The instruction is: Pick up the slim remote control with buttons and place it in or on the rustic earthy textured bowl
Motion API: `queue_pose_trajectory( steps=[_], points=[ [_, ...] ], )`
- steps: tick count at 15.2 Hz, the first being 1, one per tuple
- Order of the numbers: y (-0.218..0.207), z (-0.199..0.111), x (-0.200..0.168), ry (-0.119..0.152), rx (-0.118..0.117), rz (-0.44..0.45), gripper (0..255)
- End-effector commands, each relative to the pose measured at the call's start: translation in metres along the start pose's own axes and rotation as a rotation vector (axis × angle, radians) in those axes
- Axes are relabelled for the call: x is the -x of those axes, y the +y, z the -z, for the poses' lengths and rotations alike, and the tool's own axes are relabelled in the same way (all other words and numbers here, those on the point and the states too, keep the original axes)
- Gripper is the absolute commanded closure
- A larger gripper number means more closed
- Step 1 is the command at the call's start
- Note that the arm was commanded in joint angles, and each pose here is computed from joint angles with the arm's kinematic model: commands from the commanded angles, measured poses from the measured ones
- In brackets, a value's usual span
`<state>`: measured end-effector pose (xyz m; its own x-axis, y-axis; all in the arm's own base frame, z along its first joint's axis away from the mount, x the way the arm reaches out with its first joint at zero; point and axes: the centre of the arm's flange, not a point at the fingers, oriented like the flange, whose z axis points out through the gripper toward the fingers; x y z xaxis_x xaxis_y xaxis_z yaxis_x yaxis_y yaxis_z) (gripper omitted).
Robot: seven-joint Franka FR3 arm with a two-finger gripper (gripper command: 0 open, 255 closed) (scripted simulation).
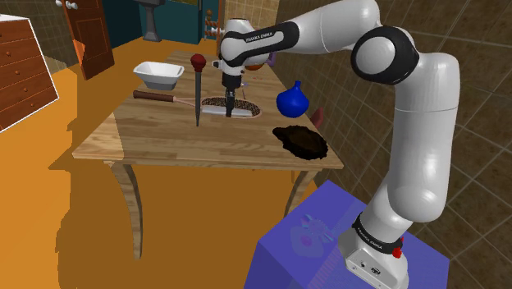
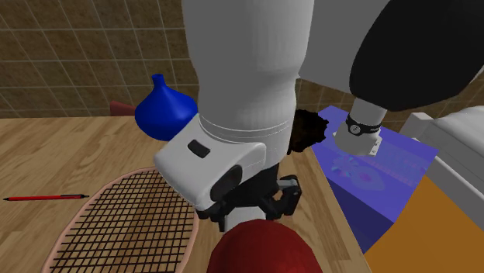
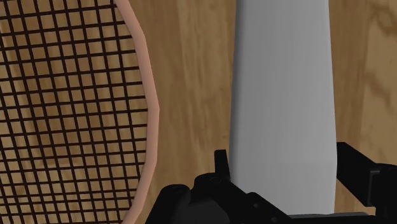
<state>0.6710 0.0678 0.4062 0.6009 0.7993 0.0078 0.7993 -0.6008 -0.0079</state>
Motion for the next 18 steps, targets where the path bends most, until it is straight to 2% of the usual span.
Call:
queue_pose_trajectory(
  steps=[1,17,18],
  points=[
    [0.001,0.011,0.000,0.000,0.000,0.000,255],
    [0.000,0.092,-0.001,0.000,0.000,0.000,255],
    [-0.006,0.092,0.011,0.000,0.000,0.000,255]
  ],
)
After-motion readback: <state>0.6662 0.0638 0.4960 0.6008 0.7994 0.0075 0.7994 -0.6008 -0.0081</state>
